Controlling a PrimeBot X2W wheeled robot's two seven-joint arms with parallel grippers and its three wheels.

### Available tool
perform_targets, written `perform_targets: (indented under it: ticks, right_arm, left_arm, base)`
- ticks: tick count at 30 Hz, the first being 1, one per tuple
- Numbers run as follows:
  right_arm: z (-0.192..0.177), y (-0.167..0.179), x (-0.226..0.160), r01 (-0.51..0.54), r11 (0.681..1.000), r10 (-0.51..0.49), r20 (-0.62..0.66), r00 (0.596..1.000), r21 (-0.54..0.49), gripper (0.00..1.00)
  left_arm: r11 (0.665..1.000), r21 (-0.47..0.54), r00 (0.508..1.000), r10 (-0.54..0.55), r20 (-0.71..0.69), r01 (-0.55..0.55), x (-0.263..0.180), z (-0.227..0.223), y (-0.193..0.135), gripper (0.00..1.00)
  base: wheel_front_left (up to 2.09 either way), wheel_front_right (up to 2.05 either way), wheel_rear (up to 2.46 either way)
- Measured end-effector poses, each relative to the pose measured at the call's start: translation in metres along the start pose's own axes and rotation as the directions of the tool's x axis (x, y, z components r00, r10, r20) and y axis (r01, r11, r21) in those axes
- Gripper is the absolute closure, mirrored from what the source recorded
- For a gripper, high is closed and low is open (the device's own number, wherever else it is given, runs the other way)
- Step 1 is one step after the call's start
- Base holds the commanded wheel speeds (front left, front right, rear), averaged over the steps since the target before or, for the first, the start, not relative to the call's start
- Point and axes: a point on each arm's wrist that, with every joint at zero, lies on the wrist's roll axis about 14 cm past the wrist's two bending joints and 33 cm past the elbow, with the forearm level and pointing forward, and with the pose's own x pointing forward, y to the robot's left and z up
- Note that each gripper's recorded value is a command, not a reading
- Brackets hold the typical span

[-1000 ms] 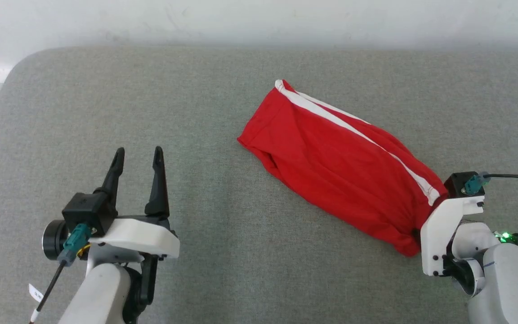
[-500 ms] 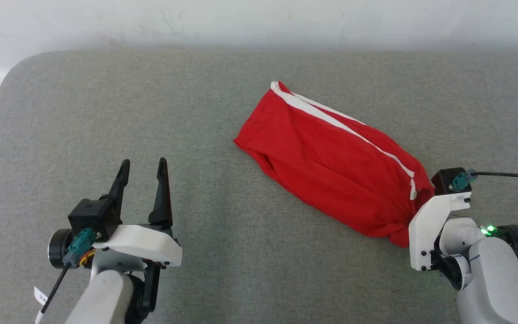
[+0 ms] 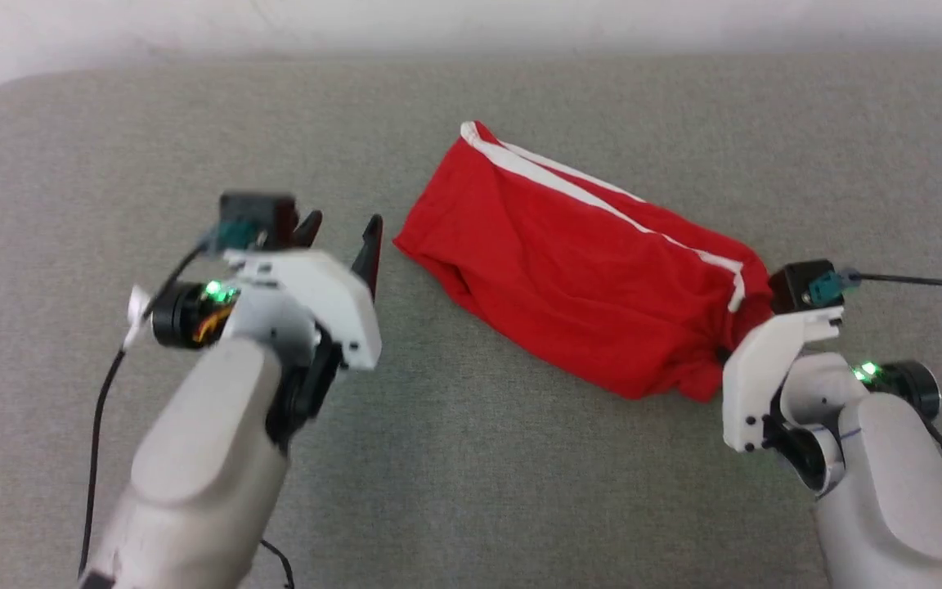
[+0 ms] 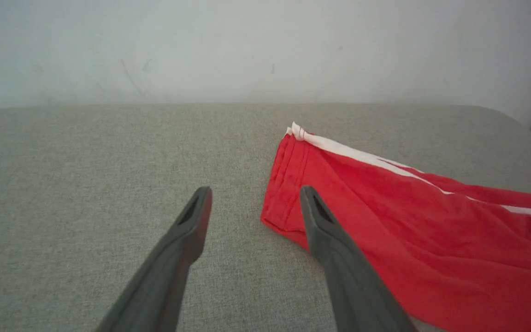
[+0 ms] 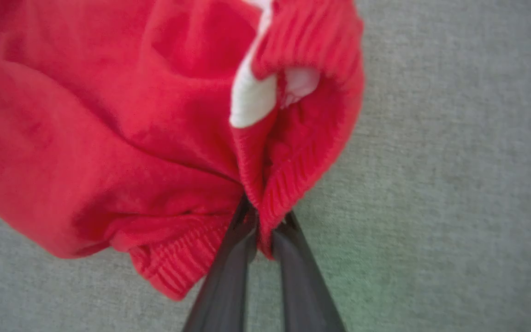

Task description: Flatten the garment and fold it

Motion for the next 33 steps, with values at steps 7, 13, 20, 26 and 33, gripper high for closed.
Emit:
perform_targets:
  ticks: [7,13,20,26,33]
  right_arm:
    - [0.012,0.005,0.007,-0.026,1.0,0.026,0.027,0.999,-0.017,1.0]
    - [0.011,0.003,0.011,-0.036,0.999,0.036,0.028,0.999,-0.014,1.0]
    - [0.006,-0.007,0.013,-0.023,1.0,0.023,0.025,0.999,0.002,1.0]
    - [0.007,-0.01,0.013,-0.019,1.0,0.019,0.031,0.999,0.004,1.0]
    - [0.009,-0.01,0.007,-0.024,1.0,0.024,0.035,0.999,-0.002,1.0]
  left_arm:
    - [0.998,0.058,0.922,0.006,-0.388,0.018,0.044,-0.039,-0.008,0.0]
    - [0.991,0.11,0.822,0.001,-0.57,0.076,0.063,-0.068,-0.024,0.0]
    - [0.986,0.123,0.704,0.009,-0.711,0.112,0.068,-0.099,-0.031,1.0]
    - [0.993,0.053,0.716,-0.038,-0.697,0.105,0.071,-0.1,-0.036,1.0]
    - [0.994,-0.107,0.799,-0.083,-0.596,0.023,0.062,-0.088,-0.026,1.0]
  base:
    - [0.0,0.0,0.0]
    - [0.0,0.0,0.0]
    - [0.0,0.0,0.0]
    - [0.0,0.0,0.0]
    - [0.0,0.0,0.0]
